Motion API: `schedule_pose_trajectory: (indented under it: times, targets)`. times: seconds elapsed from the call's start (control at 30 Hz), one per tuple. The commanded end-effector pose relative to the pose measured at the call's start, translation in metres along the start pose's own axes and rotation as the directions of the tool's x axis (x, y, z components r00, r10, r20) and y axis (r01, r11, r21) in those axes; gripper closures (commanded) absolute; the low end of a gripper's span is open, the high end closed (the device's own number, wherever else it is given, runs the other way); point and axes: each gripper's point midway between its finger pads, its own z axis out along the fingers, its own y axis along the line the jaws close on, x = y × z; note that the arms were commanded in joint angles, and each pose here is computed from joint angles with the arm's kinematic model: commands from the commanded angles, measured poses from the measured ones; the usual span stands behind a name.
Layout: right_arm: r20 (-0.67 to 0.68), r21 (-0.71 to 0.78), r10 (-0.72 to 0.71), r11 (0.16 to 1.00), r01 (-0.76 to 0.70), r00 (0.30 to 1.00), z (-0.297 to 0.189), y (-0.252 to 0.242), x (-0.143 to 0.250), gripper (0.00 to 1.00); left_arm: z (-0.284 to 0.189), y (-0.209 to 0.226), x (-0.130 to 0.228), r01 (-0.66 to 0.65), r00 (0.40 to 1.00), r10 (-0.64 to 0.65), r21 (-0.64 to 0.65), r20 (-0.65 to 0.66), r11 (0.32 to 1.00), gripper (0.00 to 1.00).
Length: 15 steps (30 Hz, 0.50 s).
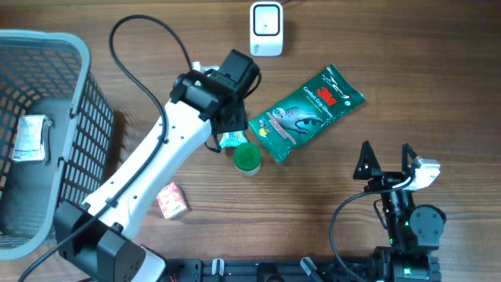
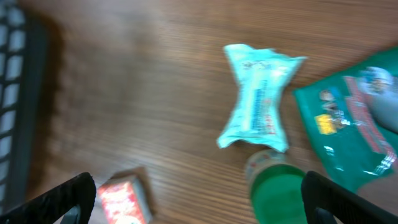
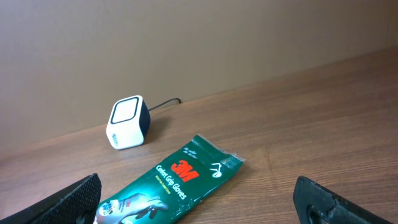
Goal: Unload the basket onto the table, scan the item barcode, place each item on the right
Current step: 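Carry the small red-white box out and set it below the glove pack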
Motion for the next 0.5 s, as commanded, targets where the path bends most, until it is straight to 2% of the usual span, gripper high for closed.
schedule_pose_trajectory:
  times: [0.0, 0.13, 0.33, 0.47]
  targets:
    - [0.009, 0.001, 0.003, 1.000, -0.003, 1.000, 0.000, 0.000, -0.002, 0.00, 0.001, 0.043, -0.005, 0.176, 0.984, -0.175, -0.119, 0.017, 0.977, 0.00]
    - [0.009, 0.000, 0.003, 1.000, -0.003, 1.000, 0.000, 0.000, -0.002, 0.00, 0.025, 0.068, 0.012, 0.253, 0.967, -0.257, -0.167, -0.002, 0.953, 0.00]
    - [0.009, 0.000, 0.003, 1.000, -0.003, 1.000, 0.000, 0.000, -0.002, 0.00, 0.060, 0.096, 0.080, 0.385, 0.923, -0.384, -0.123, 0.035, 0.914, 0.00]
    - [0.009, 0.000, 0.003, 1.000, -0.003, 1.000, 0.000, 0.000, -0.002, 0.00, 0.085, 0.104, 0.108, 0.456, 0.885, -0.464, -0.123, -0.045, 0.881, 0.00]
